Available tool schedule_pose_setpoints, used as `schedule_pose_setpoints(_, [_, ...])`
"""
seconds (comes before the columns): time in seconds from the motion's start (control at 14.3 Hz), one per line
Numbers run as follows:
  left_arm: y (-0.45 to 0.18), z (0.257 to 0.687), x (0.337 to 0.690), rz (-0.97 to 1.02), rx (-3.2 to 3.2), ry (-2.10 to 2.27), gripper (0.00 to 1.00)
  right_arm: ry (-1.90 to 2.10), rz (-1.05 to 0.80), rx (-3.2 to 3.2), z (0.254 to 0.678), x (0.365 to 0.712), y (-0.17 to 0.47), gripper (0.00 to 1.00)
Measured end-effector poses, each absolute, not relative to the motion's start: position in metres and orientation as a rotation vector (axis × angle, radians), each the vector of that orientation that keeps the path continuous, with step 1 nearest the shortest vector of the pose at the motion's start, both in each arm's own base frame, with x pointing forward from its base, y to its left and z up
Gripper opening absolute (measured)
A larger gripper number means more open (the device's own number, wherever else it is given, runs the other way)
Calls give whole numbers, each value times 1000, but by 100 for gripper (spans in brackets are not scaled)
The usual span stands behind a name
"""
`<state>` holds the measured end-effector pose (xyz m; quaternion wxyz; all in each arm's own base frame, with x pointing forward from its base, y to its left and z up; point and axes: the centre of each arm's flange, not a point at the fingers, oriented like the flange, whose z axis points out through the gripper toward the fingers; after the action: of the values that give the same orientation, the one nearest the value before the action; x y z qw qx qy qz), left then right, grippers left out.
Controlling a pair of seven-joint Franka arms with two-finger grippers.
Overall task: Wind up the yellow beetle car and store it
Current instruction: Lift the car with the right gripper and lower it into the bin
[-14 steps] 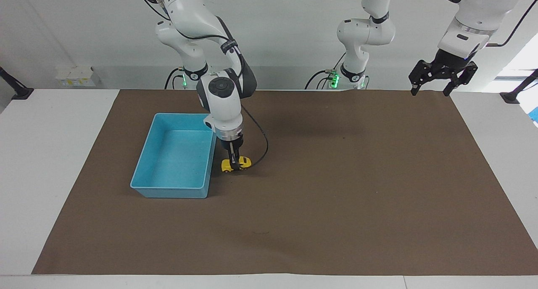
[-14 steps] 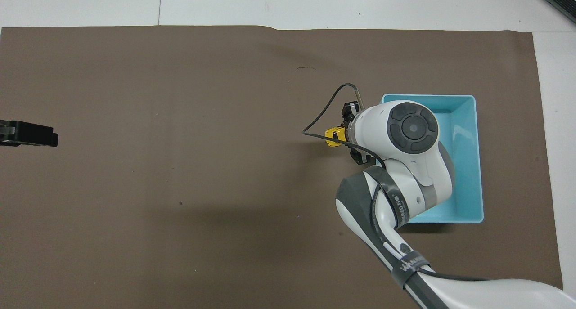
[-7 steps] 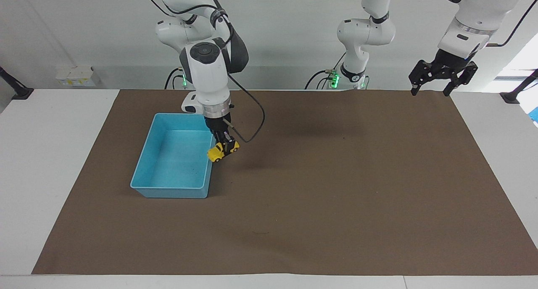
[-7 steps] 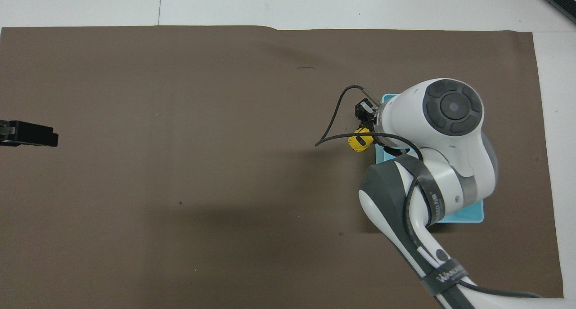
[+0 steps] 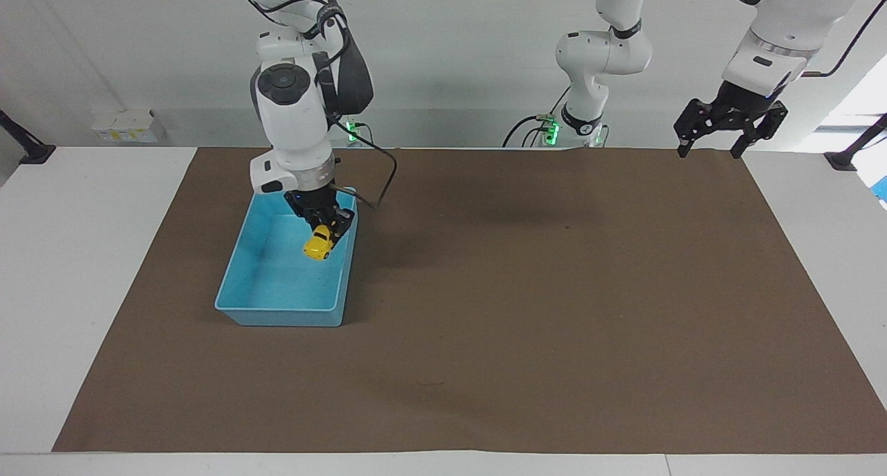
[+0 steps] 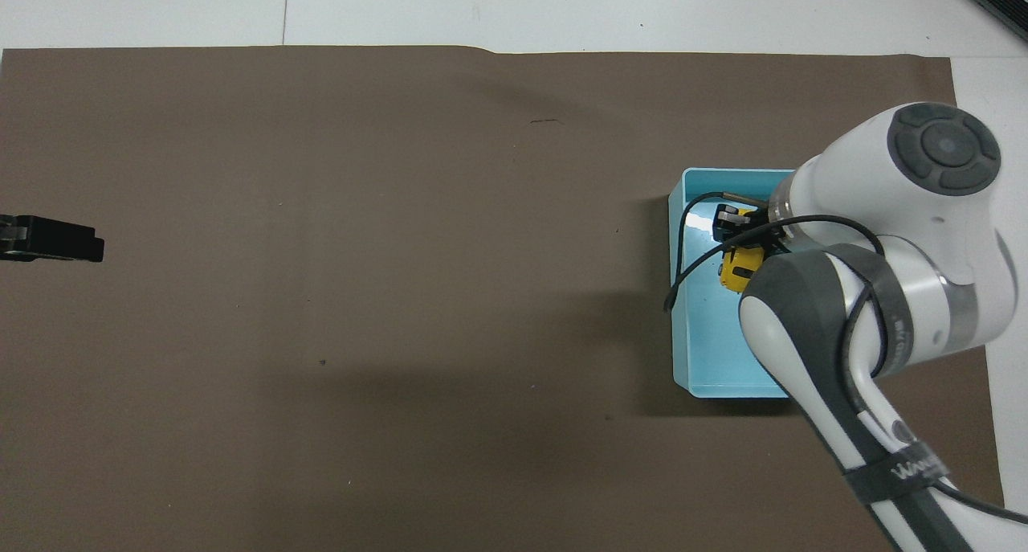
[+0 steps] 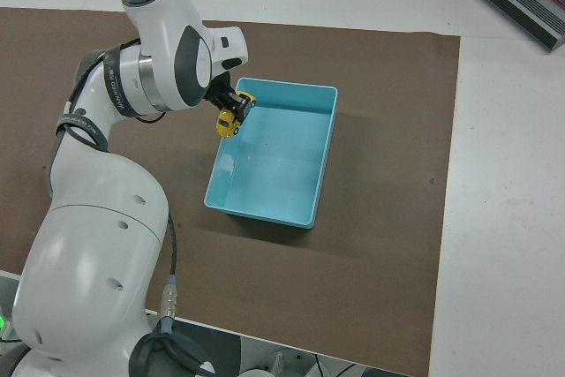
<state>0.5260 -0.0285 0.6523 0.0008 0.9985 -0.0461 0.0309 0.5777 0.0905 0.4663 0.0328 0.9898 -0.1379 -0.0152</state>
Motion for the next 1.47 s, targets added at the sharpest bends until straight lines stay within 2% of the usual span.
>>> schedule_pose_setpoints(0.35, [-29, 652, 526, 97, 3135, -145, 100, -74, -122, 3076, 453, 573, 31, 45])
schedule_pose_setpoints(0.77, [-29, 652, 526, 97, 3135, -145, 100, 0, -102, 3102, 407, 548, 34, 45])
schedule_pose_setpoints(1.19, [-29, 652, 526, 97, 3135, -145, 100, 28, -31, 3146, 341, 523, 34, 45])
schedule_pose_setpoints(1.47, [-29, 652, 526, 97, 3135, -145, 100, -5, -26, 3171, 318, 514, 34, 45])
